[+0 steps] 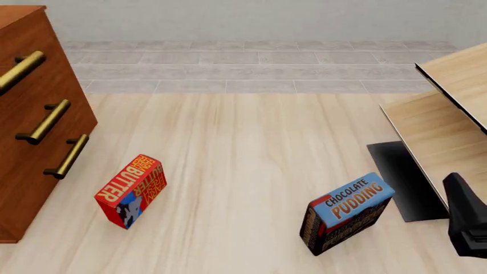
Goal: Close the top drawer of the cabinet and put the bowl on top of it.
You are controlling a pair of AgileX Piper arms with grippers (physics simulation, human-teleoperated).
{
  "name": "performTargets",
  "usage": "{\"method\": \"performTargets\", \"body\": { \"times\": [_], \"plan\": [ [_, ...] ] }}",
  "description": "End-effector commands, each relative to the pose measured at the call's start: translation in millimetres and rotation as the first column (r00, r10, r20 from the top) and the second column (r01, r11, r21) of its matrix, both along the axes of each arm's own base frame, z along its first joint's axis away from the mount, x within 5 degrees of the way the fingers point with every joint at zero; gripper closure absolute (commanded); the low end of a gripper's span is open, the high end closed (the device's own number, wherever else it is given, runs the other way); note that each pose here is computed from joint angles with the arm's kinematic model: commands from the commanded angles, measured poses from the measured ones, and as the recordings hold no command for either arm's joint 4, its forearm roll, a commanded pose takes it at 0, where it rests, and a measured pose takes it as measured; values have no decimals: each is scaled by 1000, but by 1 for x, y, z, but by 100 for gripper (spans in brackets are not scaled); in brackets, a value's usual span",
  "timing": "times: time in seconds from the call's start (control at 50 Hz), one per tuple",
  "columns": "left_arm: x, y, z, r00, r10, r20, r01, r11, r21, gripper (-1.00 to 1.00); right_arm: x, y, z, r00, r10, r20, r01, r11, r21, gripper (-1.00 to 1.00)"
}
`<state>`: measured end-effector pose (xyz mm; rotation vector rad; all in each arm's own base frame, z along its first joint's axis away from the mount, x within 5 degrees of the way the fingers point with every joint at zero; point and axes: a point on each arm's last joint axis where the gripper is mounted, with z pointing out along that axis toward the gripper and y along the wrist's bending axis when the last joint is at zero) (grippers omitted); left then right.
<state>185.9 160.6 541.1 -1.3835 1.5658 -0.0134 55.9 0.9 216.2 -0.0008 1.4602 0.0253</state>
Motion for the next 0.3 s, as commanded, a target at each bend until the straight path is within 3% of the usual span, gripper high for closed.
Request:
{"method": "performTargets", "body": {
  "times": [0.02, 0.3],
  "plan": [
    [-13, -12, 12, 999, 5, 45, -6, 1000, 21, -100, 0, 0, 0, 1000, -1, 2, 1, 1000, 1, -100],
    [-27, -28, 25, 995, -8, 98, 3, 999, 48, -100, 0, 0, 0, 1000, -4, 3, 4, 1000, 7, -100]
  ]
}}
